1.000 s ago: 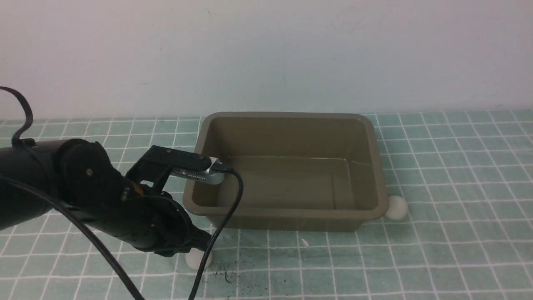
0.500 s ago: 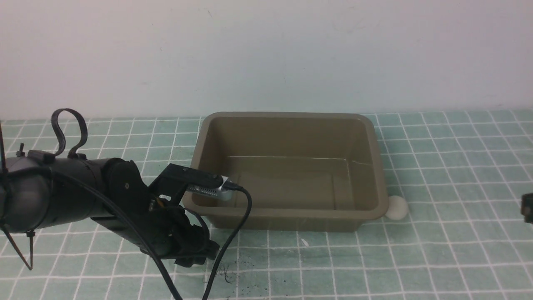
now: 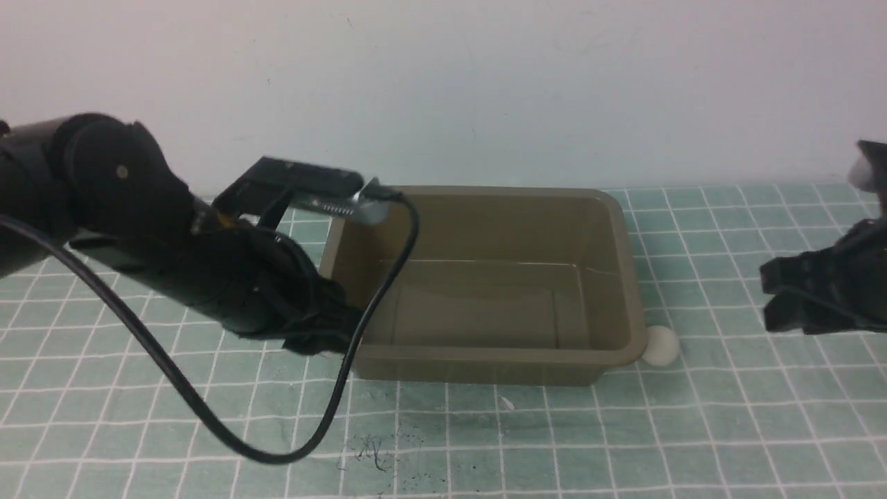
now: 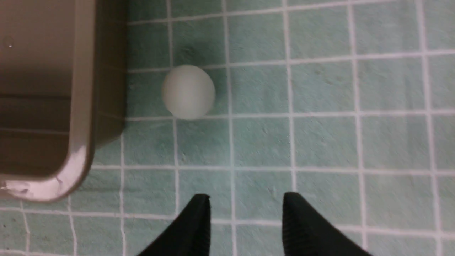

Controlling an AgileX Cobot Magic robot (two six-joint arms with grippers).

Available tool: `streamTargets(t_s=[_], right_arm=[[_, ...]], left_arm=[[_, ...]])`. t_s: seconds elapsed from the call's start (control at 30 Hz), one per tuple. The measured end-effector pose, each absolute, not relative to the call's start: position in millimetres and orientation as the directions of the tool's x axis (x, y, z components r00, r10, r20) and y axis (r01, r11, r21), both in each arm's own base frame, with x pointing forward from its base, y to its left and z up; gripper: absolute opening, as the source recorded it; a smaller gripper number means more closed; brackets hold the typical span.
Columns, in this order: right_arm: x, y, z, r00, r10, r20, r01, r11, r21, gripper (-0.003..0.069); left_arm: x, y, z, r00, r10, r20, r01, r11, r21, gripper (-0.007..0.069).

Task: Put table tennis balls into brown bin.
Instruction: 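Drop the ball into the bin, then reach for and grasp a ping pong ball on the table, then release the ping pong ball into the bin and lift the gripper away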

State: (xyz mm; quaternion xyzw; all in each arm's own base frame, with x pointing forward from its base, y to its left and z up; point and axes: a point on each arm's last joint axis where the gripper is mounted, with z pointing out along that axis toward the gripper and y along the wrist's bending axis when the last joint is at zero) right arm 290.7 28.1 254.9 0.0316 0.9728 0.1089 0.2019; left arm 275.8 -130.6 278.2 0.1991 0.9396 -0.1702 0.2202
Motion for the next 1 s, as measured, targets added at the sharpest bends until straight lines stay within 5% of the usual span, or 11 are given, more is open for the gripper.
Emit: streamTargets(t_s=[0.23, 0.53, 0.6, 0.67, 0.77, 1.0], right_arm=[[347.8, 46.6, 202.6, -0.945, 0.064, -0.319, -0.013, 0.973, 0.232, 0.0533], [374.6, 69.7, 153.0, -0.975, -0.003, -0.223, -0.056, 0.972, 0.230, 0.0560], [375.2, 70.1, 146.7, -0.978, -0.004, -0.207, -0.053, 0.972, 0.230, 0.0500], [375.3, 69.3, 145.0, -0.980, -0.012, -0.199, -0.057, 0.973, 0.223, 0.0339], [374.5, 61.9, 160.1, -0.978, -0.016, -0.207, -0.061, 0.976, 0.210, 0.0361], [353.5, 69.3, 262.6, -0.909, 0.050, -0.413, -0.082, 0.952, 0.296, 0.0361]], left_arm=[[336.0, -163.6, 272.2, -0.818, 0.333, -0.469, 0.481, 0.843, -0.240, 0.0312], [373.9, -176.1, 260.4, -0.865, 0.333, -0.376, 0.437, 0.868, -0.238, 0.0470], [377.7, -172.2, 274.0, -0.865, 0.313, -0.392, 0.419, 0.881, -0.220, 0.0428], [377.5, -161.9, 294.8, -0.859, 0.292, -0.420, 0.397, 0.899, -0.187, 0.0273], [364.3, -143.1, 325.8, -0.841, 0.289, -0.457, 0.385, 0.914, -0.131, 0.0069], [300.4, -108.8, 372.4, -0.796, 0.233, -0.558, 0.346, 0.933, -0.103, -0.0005]])
